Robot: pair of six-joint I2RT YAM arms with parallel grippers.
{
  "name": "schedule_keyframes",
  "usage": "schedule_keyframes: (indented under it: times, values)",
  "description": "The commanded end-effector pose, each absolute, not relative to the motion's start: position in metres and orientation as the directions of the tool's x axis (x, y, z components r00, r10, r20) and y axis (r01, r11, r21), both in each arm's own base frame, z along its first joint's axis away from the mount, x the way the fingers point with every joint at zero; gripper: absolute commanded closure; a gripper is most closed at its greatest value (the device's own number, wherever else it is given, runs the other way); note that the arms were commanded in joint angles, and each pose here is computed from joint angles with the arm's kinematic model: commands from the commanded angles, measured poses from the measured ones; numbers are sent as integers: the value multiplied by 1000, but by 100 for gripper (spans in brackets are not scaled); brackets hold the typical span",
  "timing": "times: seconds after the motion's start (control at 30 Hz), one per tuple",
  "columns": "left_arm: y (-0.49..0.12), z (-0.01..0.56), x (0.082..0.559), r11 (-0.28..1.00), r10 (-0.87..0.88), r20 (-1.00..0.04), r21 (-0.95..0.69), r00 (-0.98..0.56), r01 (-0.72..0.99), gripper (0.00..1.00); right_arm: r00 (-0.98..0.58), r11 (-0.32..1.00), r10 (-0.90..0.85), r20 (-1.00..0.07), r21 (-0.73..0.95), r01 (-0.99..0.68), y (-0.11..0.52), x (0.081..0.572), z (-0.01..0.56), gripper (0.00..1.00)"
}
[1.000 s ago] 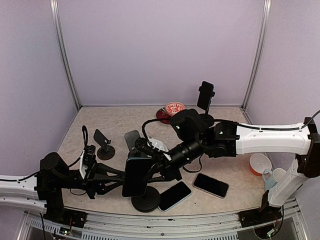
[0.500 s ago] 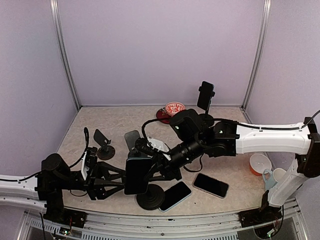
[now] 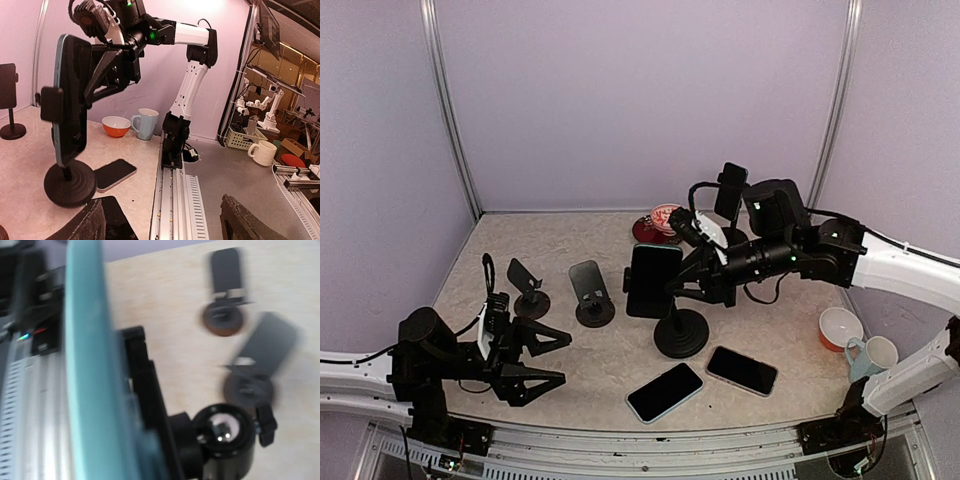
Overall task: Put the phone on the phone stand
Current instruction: Pick up the phone stand with the phone from the corner of the board, then place the phone stand with the phone at the corner of the board.
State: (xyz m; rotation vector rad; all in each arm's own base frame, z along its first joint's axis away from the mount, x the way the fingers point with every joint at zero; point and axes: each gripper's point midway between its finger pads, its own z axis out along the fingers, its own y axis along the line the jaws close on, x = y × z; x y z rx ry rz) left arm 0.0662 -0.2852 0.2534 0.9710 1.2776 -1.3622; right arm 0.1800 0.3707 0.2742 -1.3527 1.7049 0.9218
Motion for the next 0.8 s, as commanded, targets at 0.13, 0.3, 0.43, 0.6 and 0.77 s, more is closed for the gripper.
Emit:
schedule_keyframes:
  times: [0.13,0.3,0.43,0.6,0.77]
  values:
    - [-289,267,68,41,-155,-973,-179,-171,983,16,30,378,-298,-954,-147,-914,305,231,343,93]
    - [-292,268,68,38,-147,-974,-178,-171,983,15,22,503,-299,-954,-177,-846,267,270,341,93]
    - [-290,270,68,43,-147,-975,-176,-168,983,14,-12,602,-270,-963,-159,-783,238,298,342,94]
    - [-287,268,67,44,-156,-972,-187,-178,981,14,-53,719,-186,-981,-99,-688,202,330,336,94]
    - [-281,265,66,50,-160,-970,-193,-183,980,14,-112,790,-75,-991,9,-613,161,357,326,94]
